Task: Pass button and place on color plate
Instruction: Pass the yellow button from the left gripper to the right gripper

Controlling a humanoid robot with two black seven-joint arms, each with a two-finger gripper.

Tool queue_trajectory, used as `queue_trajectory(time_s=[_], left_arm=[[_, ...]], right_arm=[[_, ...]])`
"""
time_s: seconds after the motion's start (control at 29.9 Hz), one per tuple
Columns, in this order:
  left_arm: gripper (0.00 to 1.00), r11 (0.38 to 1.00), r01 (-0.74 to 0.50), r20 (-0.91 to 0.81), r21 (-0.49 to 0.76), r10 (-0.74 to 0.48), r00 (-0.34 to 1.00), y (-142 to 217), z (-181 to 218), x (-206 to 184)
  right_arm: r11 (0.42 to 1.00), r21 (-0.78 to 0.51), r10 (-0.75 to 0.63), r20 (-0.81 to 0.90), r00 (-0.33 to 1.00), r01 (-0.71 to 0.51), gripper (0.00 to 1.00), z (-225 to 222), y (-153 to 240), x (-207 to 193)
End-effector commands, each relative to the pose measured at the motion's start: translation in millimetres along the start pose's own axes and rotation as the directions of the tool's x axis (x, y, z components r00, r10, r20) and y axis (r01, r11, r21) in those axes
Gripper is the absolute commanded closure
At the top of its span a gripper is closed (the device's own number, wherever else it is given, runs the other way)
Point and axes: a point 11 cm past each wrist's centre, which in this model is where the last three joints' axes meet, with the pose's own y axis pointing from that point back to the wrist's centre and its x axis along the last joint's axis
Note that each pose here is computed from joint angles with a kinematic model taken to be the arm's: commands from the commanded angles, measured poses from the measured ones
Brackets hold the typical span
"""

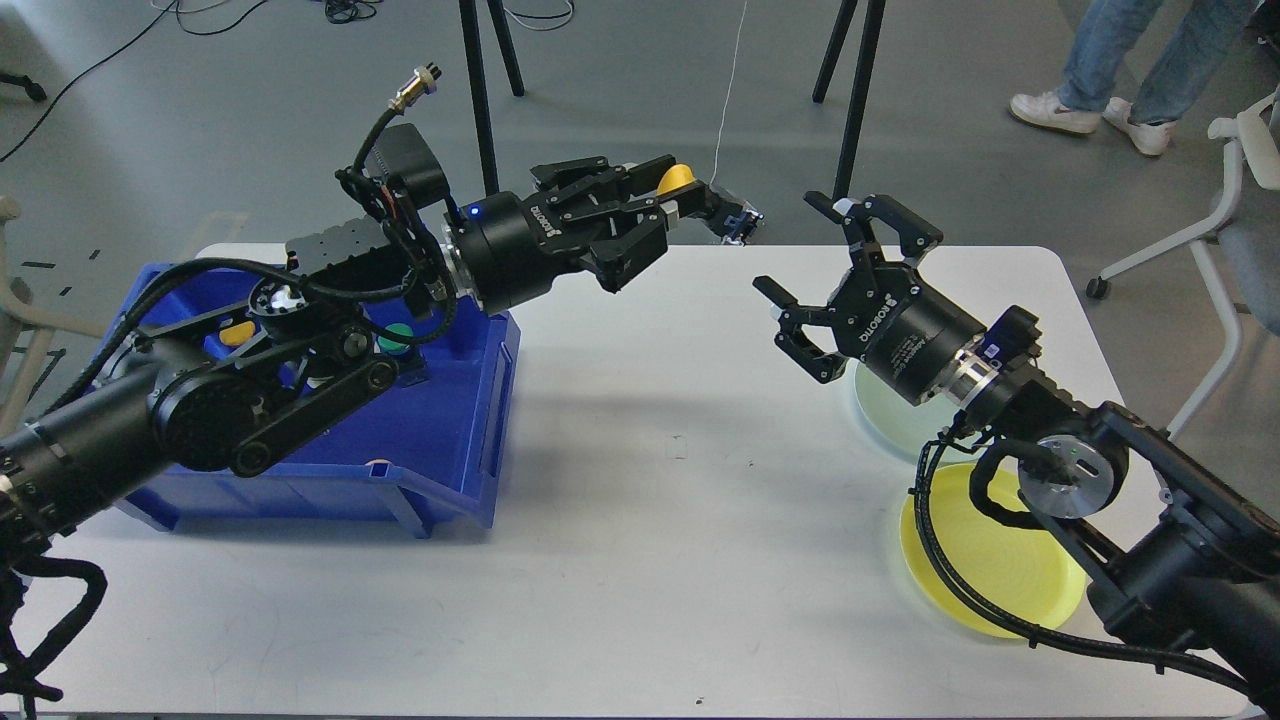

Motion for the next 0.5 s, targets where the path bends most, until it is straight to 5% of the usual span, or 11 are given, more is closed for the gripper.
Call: queue_trajectory(time_s=[0.0, 0.47], left_arm=[[0.66, 1.000, -0.001, 0.000, 0.002, 0.001, 1.000, 0.1, -0.5, 0.2], [0.66, 1.000, -0.006, -0.005, -0.010, 0.006, 1.000, -4.4, 3.6, -0.4]], right_arm=[[1.000, 0.013, -0.019, 0.004, 1.000, 0.019, 0.16, -0.8, -12.1, -10.0], [1.000, 0.017, -0.024, -0.018, 1.000, 0.024, 0.51, -9.1, -19.4, -9.8]])
